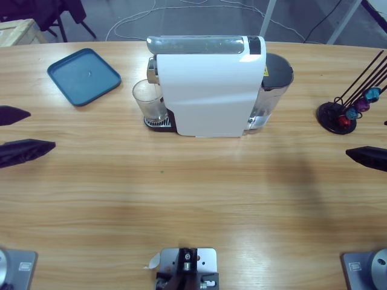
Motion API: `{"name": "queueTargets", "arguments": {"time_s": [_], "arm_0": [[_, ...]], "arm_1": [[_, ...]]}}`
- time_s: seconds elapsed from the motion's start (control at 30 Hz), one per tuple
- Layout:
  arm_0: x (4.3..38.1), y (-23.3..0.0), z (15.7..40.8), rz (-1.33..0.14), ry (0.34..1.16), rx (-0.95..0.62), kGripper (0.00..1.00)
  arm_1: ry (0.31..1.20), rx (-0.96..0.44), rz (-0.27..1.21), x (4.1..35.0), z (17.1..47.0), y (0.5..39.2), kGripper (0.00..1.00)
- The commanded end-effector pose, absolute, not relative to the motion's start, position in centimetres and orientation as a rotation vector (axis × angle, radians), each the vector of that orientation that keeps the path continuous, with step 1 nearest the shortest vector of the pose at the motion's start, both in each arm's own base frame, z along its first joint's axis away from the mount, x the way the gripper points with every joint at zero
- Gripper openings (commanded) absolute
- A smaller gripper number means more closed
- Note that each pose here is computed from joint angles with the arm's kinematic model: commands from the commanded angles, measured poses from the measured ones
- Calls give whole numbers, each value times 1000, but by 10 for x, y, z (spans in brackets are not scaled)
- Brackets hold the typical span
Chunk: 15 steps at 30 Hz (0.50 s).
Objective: Pour coffee
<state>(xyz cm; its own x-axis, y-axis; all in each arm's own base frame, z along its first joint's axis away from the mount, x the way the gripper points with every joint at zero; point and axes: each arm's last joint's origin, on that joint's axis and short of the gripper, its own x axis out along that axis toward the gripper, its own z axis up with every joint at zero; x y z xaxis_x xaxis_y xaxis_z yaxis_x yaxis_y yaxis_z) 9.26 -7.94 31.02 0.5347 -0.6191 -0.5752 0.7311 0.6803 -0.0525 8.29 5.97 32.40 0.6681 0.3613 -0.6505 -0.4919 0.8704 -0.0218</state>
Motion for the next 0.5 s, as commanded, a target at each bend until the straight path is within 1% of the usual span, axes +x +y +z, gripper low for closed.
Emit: {"name": "queueTargets", "arguments": {"time_s": [0.03, 0.37, 0.5], "arm_0": [[91, -80, 296, -829, 648, 197, 1000], [92, -82, 294, -827, 663, 197, 1000], [91, -81, 295, -829, 651, 196, 1000]], "arm_1": [[701, -209, 469, 85, 320, 62, 1000], [710, -212, 467, 88, 320, 64, 1000], [712, -214, 467, 88, 320, 64, 1000]]}}
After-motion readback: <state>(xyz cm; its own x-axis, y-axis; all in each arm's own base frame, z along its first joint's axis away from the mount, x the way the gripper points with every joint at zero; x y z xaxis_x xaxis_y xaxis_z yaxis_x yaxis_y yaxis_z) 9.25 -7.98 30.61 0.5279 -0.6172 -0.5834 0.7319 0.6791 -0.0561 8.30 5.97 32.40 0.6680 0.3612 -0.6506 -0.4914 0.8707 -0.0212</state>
